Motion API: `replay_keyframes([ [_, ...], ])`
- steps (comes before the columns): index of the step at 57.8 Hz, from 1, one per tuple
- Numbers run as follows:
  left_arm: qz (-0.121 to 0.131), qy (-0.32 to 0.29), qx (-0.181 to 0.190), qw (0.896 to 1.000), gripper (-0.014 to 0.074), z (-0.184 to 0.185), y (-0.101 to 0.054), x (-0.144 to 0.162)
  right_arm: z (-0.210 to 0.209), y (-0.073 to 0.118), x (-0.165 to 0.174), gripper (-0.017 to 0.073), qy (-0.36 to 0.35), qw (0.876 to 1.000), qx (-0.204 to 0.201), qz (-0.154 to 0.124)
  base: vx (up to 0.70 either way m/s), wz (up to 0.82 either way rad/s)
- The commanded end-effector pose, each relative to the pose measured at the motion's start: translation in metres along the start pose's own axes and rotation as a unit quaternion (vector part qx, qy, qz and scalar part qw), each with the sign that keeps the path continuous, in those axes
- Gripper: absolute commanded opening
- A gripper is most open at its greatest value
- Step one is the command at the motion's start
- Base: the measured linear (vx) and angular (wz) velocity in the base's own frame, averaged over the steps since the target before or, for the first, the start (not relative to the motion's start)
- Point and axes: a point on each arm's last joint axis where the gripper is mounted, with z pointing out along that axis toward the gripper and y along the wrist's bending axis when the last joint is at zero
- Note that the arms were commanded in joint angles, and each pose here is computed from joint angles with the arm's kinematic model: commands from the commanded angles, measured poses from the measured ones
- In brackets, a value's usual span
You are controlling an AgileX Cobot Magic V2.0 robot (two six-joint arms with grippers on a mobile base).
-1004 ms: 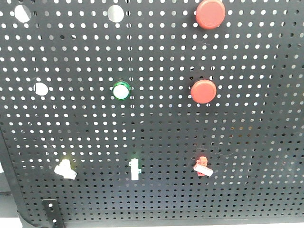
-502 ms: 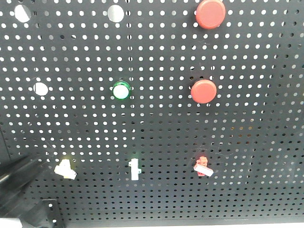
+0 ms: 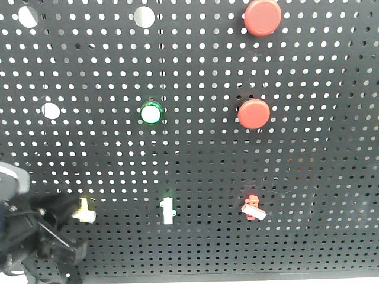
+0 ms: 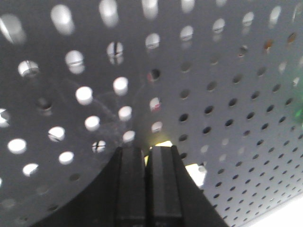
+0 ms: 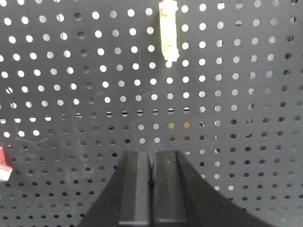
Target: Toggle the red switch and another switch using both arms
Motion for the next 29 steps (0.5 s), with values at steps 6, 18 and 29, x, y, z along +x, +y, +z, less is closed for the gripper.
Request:
replay_keyframes([
  [6,-0.01,-0.021,0.001,1.0,0.0002,0.004,-0.001,-0.011,0.001,0.001,-0.02,-0.0006,-0.062,0.998,-0.002,-0.004,0.0,0.0],
  [18,-0.01,0.057,0.011,0.998,0.0002,0.002,-0.003,0.003,0.001,0.001,-0.02,-0.0006,-0.062,0.998,-0.002,-0.004,0.0,0.0],
  [29,-0.01,0.099,0.018,0.995,0.0002,-0.007,-0.004,0.007,0.001,0.001,-0.019,-0.0006,-0.054,0.999,-0.002,-0.005,0.0,0.0],
])
